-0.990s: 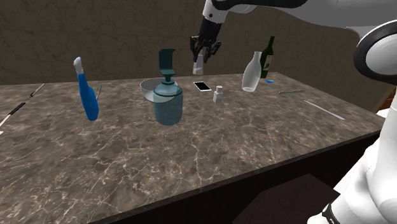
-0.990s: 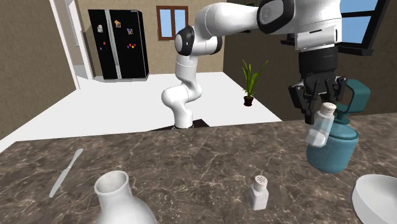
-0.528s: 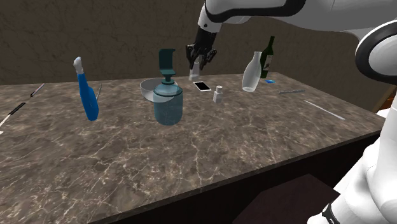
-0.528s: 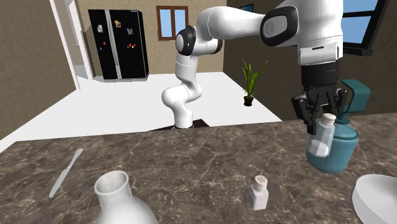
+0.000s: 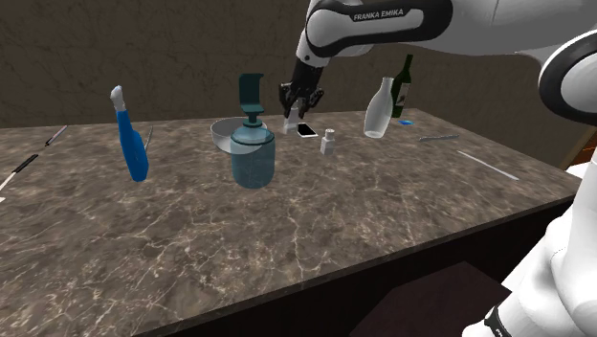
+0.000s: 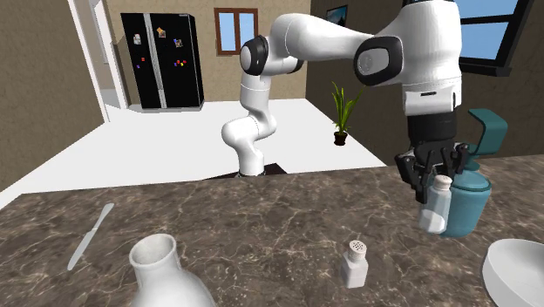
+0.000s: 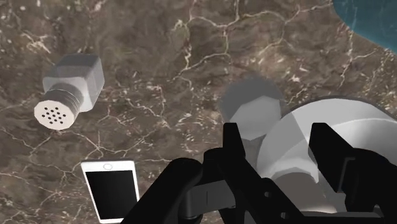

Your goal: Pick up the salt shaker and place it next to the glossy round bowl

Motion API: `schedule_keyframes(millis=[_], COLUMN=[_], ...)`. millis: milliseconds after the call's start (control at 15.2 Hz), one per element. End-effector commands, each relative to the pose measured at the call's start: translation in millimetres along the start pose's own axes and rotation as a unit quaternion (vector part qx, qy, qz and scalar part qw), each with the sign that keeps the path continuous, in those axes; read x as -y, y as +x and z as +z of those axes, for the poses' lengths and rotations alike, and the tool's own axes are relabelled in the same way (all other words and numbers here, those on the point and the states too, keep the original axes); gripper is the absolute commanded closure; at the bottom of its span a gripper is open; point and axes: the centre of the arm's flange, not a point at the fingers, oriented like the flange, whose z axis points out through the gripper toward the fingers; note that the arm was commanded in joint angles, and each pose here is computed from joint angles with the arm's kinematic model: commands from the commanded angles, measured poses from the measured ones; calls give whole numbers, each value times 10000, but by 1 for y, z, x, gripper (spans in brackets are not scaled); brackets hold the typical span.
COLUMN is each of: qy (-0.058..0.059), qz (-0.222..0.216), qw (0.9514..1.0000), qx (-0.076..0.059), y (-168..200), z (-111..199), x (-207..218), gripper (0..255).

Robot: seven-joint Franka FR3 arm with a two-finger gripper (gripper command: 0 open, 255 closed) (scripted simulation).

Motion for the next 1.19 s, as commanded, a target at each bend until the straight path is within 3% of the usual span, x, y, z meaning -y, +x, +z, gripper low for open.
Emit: schedule_keyframes(millis=[0, 1122], qy=[1, 1], qz=[0, 0], qw=[10000, 10000], qx=[-3, -3], y=[-3, -24], z=[10, 93], x=[-1, -12], gripper=[255, 255])
